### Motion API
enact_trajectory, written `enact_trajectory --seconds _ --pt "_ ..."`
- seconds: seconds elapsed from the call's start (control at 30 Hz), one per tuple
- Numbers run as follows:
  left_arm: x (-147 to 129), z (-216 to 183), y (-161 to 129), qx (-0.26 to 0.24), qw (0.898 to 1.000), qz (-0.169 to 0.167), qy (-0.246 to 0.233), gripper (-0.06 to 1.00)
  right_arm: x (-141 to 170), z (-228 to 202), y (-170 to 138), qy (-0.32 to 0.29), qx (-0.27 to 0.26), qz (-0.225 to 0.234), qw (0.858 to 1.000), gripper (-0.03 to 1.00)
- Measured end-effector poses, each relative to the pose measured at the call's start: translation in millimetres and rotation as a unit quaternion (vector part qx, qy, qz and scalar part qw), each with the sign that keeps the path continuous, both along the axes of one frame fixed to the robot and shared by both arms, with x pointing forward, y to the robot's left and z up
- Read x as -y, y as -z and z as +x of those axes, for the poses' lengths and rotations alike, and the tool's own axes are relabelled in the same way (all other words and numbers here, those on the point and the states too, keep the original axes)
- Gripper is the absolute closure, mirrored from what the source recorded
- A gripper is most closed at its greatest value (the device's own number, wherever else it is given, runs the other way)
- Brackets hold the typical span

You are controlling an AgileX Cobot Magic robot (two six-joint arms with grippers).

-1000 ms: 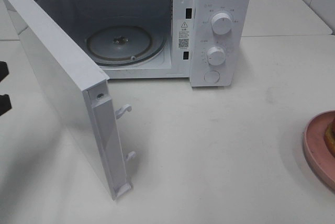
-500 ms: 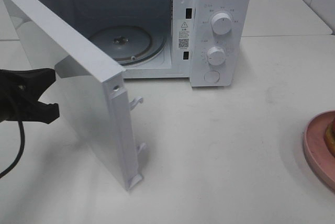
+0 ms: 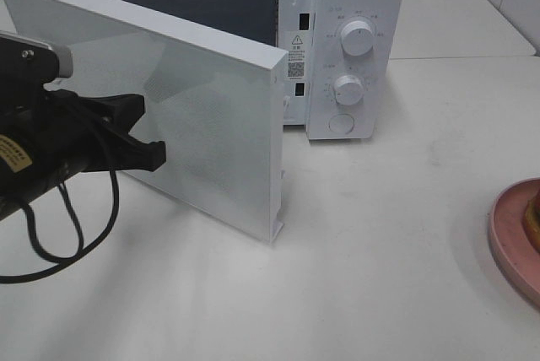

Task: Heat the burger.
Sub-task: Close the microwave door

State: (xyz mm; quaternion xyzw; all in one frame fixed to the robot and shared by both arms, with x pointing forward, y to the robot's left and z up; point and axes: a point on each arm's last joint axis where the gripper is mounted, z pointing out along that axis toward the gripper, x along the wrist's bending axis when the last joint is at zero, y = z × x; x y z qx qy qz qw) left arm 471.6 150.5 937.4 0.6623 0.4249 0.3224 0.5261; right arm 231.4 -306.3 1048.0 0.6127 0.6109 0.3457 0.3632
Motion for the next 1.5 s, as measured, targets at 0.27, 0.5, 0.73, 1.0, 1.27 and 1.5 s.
enact_trajectory --seconds 0.27,0.5,0.73,1.0,1.27,1.5 --pt "26 16 -3 0.009 1.0 -0.003 -0.018 0.94 0 0 0 0.0 0.0 0.0 1.0 0.21" --pt "47 35 -6 0.009 0.999 0.001 -0.033 0.94 0 0 0 0.0 0.0 0.0 1.0 0.21" --pt "66 58 -8 -0.002 0.999 0.004 -0.04 0.94 0 0 0 0.0 0.0 0.0 1.0 0.21" --pt "85 79 -7 -0.006 0.999 0.0 -0.042 0.94 0 0 0 0.0 0.0 0.0 1.0 0.21" --pt "109 91 1 -0.035 0.999 0.014 -0.026 0.94 0 0 0 0.0 0.0 0.0 1.0 0.21" --pt "122 100 1 -0.062 0.998 0.025 -0.012 0.94 0 0 0 0.001 0.0 0.0 1.0 0.21"
